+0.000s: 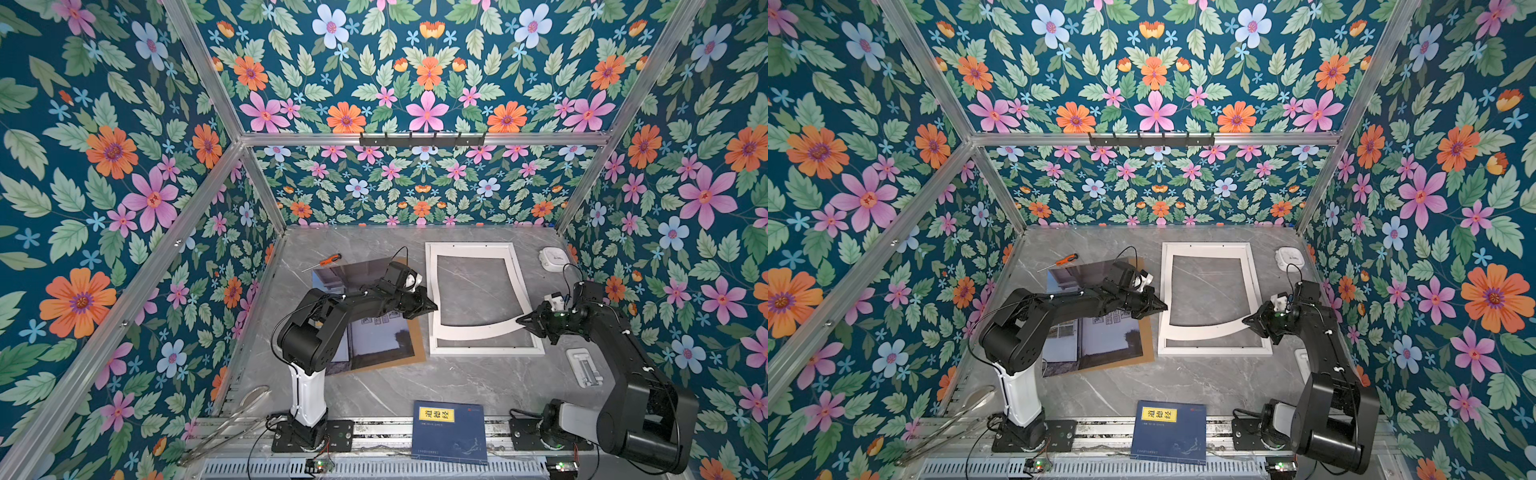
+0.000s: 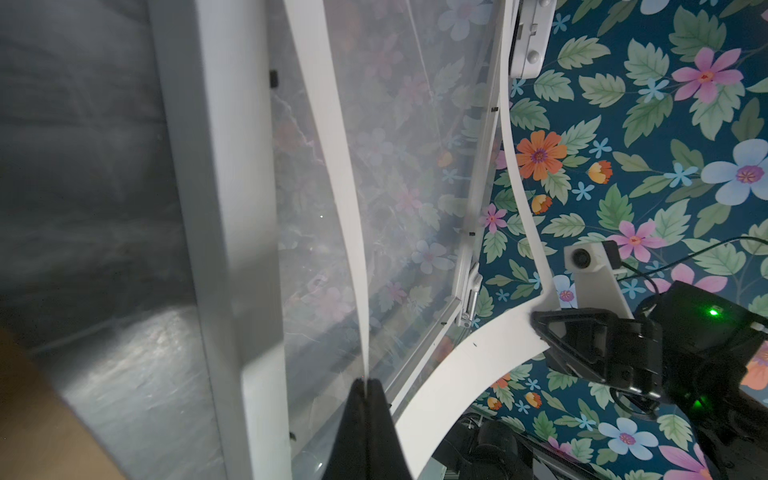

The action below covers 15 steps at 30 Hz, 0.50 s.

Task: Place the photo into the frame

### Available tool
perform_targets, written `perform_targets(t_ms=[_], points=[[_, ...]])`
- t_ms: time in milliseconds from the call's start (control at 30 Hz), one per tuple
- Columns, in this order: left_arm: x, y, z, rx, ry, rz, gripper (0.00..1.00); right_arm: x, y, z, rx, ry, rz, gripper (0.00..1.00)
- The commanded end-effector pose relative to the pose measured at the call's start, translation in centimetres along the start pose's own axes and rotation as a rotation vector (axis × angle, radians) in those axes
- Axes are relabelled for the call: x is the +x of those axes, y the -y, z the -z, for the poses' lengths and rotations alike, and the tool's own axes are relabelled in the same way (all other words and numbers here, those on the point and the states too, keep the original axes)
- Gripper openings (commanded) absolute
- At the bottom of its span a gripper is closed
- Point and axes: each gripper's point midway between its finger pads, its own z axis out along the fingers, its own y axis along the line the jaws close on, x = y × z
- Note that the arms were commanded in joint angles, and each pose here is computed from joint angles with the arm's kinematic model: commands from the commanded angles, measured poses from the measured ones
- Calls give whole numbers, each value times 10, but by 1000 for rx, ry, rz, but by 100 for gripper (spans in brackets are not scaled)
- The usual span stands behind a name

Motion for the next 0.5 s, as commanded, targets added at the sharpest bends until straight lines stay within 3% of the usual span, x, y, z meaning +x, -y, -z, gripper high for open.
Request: perform_targets(t_ms=[0,467], points=[[-9,8,-2,22,37,-25,0,-6,0,1,14,23,19,13],[3,2,-6,13,20,2,0,-2,-3,13,36,62,58,14]])
